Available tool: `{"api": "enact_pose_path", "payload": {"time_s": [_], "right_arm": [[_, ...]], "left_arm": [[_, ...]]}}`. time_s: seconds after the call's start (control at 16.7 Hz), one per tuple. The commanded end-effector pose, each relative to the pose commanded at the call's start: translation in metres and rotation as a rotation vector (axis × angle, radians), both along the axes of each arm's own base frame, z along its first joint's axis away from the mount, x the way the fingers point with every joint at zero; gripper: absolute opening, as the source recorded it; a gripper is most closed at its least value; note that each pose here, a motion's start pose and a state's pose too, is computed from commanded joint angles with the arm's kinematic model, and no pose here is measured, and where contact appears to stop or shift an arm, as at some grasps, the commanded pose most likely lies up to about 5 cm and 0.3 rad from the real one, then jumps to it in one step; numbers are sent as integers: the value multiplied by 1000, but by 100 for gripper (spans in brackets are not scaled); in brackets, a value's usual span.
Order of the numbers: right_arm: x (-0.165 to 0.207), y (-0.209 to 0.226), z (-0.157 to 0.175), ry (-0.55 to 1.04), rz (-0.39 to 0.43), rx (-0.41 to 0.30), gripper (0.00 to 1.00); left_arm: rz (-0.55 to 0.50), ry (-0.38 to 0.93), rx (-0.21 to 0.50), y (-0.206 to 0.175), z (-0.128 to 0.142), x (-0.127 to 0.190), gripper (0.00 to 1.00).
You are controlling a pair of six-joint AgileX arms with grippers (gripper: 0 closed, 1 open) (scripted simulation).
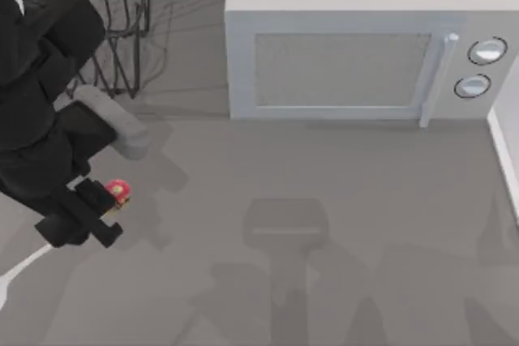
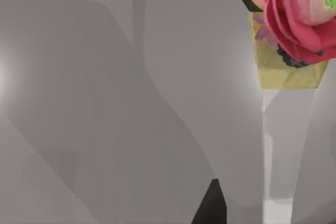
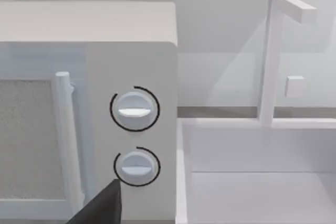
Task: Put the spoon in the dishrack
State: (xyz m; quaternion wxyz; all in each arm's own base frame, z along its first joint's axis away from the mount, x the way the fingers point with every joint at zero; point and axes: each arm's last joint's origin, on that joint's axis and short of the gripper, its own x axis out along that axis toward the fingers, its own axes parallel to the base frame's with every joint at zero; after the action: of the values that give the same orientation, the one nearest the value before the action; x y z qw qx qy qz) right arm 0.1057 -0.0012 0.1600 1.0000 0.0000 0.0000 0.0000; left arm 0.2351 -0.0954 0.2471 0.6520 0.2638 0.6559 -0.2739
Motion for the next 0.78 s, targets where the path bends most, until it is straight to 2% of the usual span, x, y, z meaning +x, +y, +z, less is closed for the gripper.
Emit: {"api": "enact_pose_path", "payload": {"time_s": [0.18, 0.3, 0.66, 0.78], "right_arm": [[0, 0, 0, 0, 0, 0, 100], [0, 0, 0, 0, 0, 0, 100], [0, 0, 0, 0, 0, 0, 100], [0, 0, 0, 0, 0, 0, 100]], "left_arm": [[5, -15, -6, 5, 44, -10, 0], [9, -32, -13, 8, 62, -17, 0], [11, -36, -14, 9, 65, -18, 0], [34, -74, -36, 12, 68, -17, 0]]}}
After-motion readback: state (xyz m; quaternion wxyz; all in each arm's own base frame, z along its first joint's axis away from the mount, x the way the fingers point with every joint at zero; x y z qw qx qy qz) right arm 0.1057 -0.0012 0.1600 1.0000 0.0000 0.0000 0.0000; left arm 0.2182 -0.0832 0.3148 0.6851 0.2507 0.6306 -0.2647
